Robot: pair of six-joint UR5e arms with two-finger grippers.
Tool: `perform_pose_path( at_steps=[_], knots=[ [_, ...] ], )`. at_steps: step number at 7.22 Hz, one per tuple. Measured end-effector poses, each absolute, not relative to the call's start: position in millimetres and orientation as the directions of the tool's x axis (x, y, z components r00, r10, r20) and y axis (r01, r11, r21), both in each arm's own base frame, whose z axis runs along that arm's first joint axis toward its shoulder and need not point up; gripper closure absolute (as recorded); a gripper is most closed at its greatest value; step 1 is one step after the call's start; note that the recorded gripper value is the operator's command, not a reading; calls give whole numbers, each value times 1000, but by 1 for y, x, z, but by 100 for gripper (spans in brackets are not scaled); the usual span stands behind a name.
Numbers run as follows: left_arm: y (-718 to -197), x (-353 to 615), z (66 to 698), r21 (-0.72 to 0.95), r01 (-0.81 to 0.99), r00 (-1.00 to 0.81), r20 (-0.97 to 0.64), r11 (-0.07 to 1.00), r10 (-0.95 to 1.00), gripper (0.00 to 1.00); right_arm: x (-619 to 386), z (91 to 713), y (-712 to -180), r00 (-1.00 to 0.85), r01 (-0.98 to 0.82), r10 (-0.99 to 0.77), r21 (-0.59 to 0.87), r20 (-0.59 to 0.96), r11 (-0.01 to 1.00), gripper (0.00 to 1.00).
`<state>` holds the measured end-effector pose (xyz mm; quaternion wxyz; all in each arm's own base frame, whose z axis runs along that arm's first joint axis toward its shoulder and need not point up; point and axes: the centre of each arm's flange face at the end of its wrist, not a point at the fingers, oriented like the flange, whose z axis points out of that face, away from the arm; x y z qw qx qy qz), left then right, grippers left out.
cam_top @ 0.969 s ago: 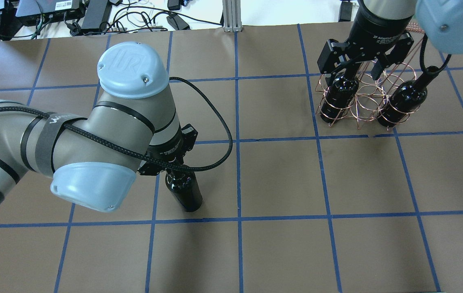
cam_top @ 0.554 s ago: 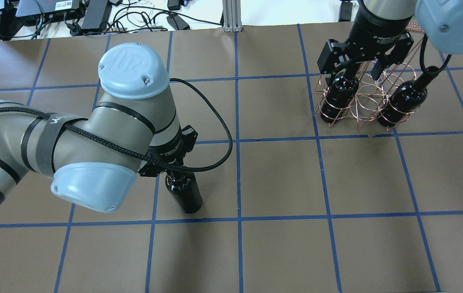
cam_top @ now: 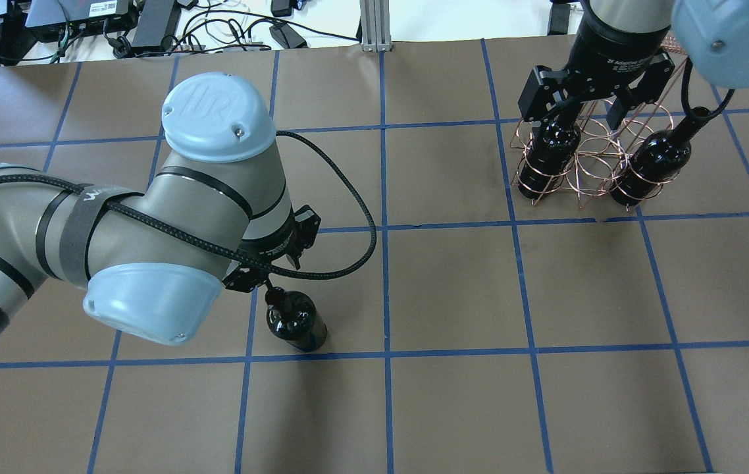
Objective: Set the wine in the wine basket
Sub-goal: 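Stand the bottle upright on the table and open the left gripper, then raise the left gripper away while the right gripper moves toward the bottle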
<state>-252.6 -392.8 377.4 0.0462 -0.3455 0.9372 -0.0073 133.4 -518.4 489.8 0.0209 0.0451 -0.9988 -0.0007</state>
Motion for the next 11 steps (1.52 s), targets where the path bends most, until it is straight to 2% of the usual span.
perform_pose_path(
  at_steps=[4,6,9,11],
  knots=[
    [-401,-252,391,-61,-640,-764,-62,766,-643,30,133,487,-518,-996,-81,-82,9,48,997,0],
    [-424,-236,428,-84,-578,-812,-30,811,-582,23,133,487,-518,-995,-86,-86,8,45,996,0],
    [-476,-129,505,-45,-306,-952,-20,951,-307,17,135,490,-517,-996,-84,-84,-7,29,996,0],
    [-492,-21,531,-29,-108,-993,-33,994,-109,15,134,489,-520,-997,-76,-75,-12,31,997,0]
  ],
)
